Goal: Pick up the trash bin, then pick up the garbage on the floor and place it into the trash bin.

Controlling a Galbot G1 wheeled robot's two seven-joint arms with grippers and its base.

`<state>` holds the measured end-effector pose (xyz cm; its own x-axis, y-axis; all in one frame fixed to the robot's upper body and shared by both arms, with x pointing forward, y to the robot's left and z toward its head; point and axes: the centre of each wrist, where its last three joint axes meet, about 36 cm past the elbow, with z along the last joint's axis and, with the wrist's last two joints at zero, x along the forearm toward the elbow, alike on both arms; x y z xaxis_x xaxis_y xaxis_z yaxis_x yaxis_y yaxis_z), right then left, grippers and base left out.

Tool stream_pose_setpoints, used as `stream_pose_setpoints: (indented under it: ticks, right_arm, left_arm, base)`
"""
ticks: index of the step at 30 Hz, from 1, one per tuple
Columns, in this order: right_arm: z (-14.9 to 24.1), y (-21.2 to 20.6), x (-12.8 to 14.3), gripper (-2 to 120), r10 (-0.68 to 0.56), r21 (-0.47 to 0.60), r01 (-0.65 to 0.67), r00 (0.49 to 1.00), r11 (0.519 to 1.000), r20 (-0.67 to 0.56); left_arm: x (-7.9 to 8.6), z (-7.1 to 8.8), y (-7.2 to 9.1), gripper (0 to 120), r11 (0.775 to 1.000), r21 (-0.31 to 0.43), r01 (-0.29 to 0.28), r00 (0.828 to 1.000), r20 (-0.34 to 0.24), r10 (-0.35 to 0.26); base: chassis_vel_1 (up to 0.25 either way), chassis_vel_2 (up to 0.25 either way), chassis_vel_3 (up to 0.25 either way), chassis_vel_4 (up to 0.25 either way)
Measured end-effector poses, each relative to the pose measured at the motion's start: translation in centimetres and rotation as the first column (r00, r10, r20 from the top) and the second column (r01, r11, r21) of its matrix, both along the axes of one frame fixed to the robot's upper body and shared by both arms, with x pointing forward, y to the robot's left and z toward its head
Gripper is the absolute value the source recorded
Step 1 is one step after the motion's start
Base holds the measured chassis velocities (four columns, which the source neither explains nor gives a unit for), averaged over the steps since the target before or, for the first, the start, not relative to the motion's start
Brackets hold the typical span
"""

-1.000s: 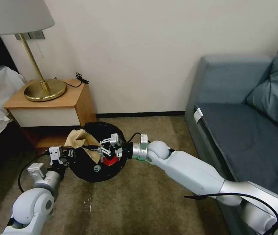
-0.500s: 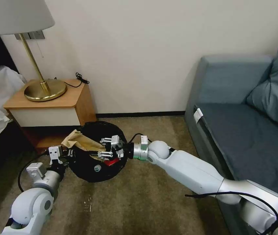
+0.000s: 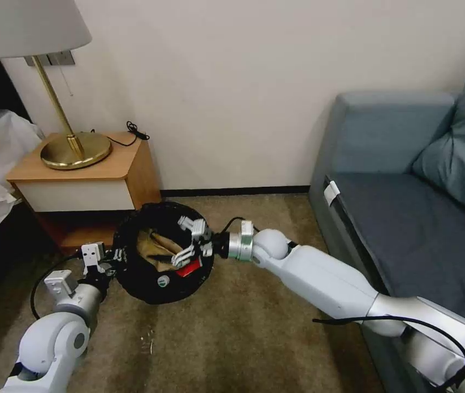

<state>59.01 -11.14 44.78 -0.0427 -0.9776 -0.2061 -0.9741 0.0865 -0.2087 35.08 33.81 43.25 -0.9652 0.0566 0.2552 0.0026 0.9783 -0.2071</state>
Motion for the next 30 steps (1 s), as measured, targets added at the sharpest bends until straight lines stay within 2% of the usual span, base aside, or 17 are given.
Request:
stream_pose_setpoints:
  ticks: [5, 9, 11, 12, 14, 15, 16, 17, 18, 19, 21, 23, 24, 25, 27, 28, 30]
  right_arm:
    - [5.5, -5.1, 0.5, 100, -0.107, 0.104, 0.098, 0.991, 0.990, 0.078]
    - [6.9, -6.7, -0.3, 100, -0.194, 0.179, 0.180, 0.979, 0.967, 0.063]
    - [8.0, -8.6, -2.1, 100, -0.369, 0.300, 0.360, 0.929, 0.883, -0.028]
    - [8.0, -8.6, -2.1, 100, -0.369, 0.300, 0.360, 0.929, 0.883, -0.028]
    - [8.7, -10.2, -2.6, 100, -0.476, 0.351, 0.476, 0.875, 0.806, -0.092]
    - [8.7, -10.2, -2.6, 100, -0.476, 0.351, 0.476, 0.875, 0.806, -0.092]
    - [9.0, -11.3, -2.8, 100, -0.538, 0.371, 0.543, 0.833, 0.754, -0.126]
    - [9.0, -11.3, -2.8, 100, -0.538, 0.371, 0.543, 0.833, 0.754, -0.126]
    - [9.3, -12.6, -3.1, 100, -0.594, 0.385, 0.602, 0.789, 0.700, -0.154]
    - [9.3, -12.6, -3.1, 100, -0.594, 0.385, 0.602, 0.789, 0.700, -0.154]
    - [8.9, -14.7, -4.2, 100, -0.644, 0.379, 0.654, 0.745, 0.655, -0.173]
    - [8.8, -14.9, -4.4, 100, -0.648, 0.377, 0.658, 0.742, 0.652, -0.173]
    - [7.7, -15.8, -5.3, 100, -0.669, 0.357, 0.679, 0.723, 0.642, -0.172]
    - [7.7, -15.8, -5.3, 100, -0.669, 0.357, 0.679, 0.723, 0.642, -0.172]
    - [7.1, -16.1, -5.7, 100, -0.675, 0.348, 0.685, 0.717, 0.640, -0.171]
    - [6.5, -16.3, -6.1, 100, -0.680, 0.341, 0.691, 0.713, 0.638, -0.172]
    - [5.6, -16.5, -6.7, 100, -0.681, 0.331, 0.694, 0.711, 0.640, -0.174]
  left_arm:
    - [0.2, -0.4, 0.6, 1, 0.999, -0.018, -0.031, 0.999, -0.039, 0.031]
    - [0.2, -0.3, 0.8, 1, 0.998, -0.050, -0.041, 0.998, -0.057, 0.039]
    - [0.4, 0.1, 0.7, 1, 0.988, -0.128, -0.081, 0.991, -0.120, 0.066]
    - [0.4, 0.1, 0.7, 1, 0.988, -0.128, -0.081, 0.991, -0.120, 0.066]
    - [0.5, 0.5, 0.7, 1, 0.981, -0.159, -0.115, 0.977, -0.194, 0.083]
    - [0.5, 0.5, 0.7, 1, 0.981, -0.159, -0.115, 0.977, -0.194, 0.083]
    - [0.6, 0.8, 0.6, 1, 0.973, -0.179, -0.143, 0.961, -0.260, 0.093]
    - [0.6, 0.8, 0.6, 1, 0.973, -0.179, -0.143, 0.961, -0.260, 0.093]
    - [0.6, 1.1, 0.5, 1, 0.964, -0.205, -0.172, 0.937, -0.337, 0.095]
    - [0.6, 1.1, 0.5, 1, 0.964, -0.205, -0.172, 0.937, -0.337, 0.095]
    - [0.7, 1.7, 0.4, 1, 0.944, -0.241, -0.224, 0.884, -0.458, 0.093]
    - [0.7, 1.7, 0.4, 1, 0.943, -0.243, -0.229, 0.879, -0.468, 0.093]
    - [0.8, 1.5, 0.4, 1, 0.935, -0.233, -0.268, 0.844, -0.525, 0.112]
    - [0.8, 1.5, 0.4, 1, 0.935, -0.233, -0.268, 0.844, -0.525, 0.112]
    - [1.0, 1.2, 0.6, 1, 0.932, -0.219, -0.288, 0.830, -0.543, 0.129]
    - [1.1, 0.8, 0.8, 1, 0.931, -0.206, -0.302, 0.819, -0.556, 0.143]
    - [1.5, -0.1, 1.1, 1, 0.931, -0.186, -0.314, 0.814, -0.557, 0.163]
  base:
    - [0.000, 0.000, 0.000, 0.000]
    - [0.000, 0.000, 0.000, 0.000]
    - [0.000, 0.000, 0.000, 0.000]
    - [0.000, 0.000, 0.000, 0.000]
    - [0.000, 0.000, 0.000, 0.000]
    - [0.000, 0.000, 0.000, 0.000]
    - [0.000, 0.000, 0.000, 0.000]
    - [0.000, 0.000, 0.000, 0.000]
    - [0.000, 0.000, 0.000, 0.000]
    - [0.000, 0.000, 0.000, 0.000]
    - [0.000, 0.000, 0.000, 0.000]
    - [0.000, 0.000, 0.000, 0.000]
    - [0.000, 0.000, 0.000, 0.000]
    - [0.000, 0.000, 0.000, 0.000]
    - [0.000, 0.000, 0.000, 0.000]
    - [0.000, 0.000, 0.000, 0.000]
    - [0.000, 0.000, 0.000, 0.000]
